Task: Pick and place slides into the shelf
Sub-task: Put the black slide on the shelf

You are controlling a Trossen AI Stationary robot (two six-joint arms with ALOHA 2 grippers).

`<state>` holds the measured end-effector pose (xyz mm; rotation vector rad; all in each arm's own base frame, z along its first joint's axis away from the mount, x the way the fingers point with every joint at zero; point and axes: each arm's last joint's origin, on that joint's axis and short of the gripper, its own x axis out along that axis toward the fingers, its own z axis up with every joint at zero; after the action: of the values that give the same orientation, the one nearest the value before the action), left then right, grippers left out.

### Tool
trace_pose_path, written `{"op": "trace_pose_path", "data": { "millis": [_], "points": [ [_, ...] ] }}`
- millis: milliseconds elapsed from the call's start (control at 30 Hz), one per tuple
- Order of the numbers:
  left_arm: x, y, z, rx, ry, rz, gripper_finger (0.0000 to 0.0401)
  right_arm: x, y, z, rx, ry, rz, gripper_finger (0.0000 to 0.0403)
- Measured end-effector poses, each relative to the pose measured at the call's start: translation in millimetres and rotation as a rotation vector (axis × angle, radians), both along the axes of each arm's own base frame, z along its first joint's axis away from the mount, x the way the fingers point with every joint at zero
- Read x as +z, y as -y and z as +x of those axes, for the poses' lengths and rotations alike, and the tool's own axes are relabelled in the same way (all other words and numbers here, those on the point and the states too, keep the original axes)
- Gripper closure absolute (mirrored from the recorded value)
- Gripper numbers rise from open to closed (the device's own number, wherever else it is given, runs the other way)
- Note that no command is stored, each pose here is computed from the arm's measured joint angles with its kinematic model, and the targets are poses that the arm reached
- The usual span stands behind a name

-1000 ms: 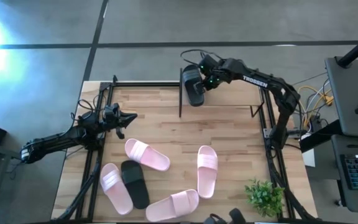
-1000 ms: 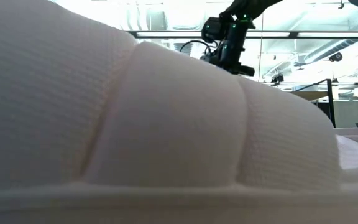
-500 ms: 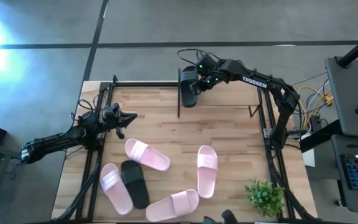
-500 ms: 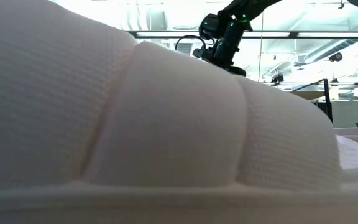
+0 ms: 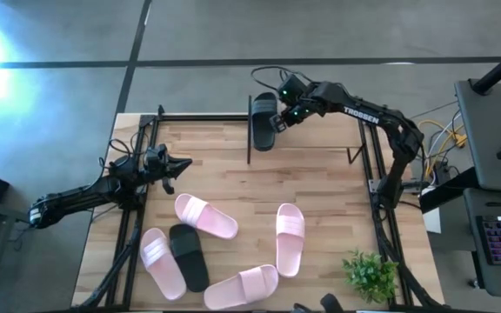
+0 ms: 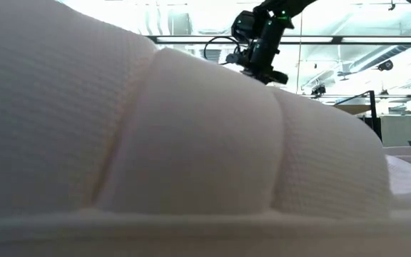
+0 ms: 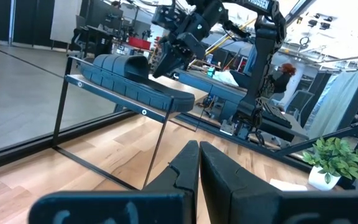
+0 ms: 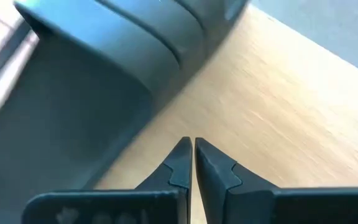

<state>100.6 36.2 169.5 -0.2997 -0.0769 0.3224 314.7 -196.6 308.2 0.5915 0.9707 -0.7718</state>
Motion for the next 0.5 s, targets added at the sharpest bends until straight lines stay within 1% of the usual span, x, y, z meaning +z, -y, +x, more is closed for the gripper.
{"op": "trace_pose_path", "data": {
  "millis": [167, 267, 400, 500],
  "points": [
    [0, 0, 0, 0.0, 0.0, 0.0, 0.0401, 10, -9, -9, 0.049, -0.029, -0.006, 0.039],
    [0, 0, 0, 0.0, 0.0, 0.0, 0.0401, 21, -20, -11, 0.092, -0.015, -0.039, 0.039],
    [0, 0, 0, 0.0, 0.0, 0.0, 0.0401, 42, -45, -13, 0.164, -0.024, -0.184, 0.039],
    [0, 0, 0, 0.0, 0.001, 0.0, 0.0401, 58, -68, -13, 0.246, -0.026, -0.303, 0.039]
  ]
}}
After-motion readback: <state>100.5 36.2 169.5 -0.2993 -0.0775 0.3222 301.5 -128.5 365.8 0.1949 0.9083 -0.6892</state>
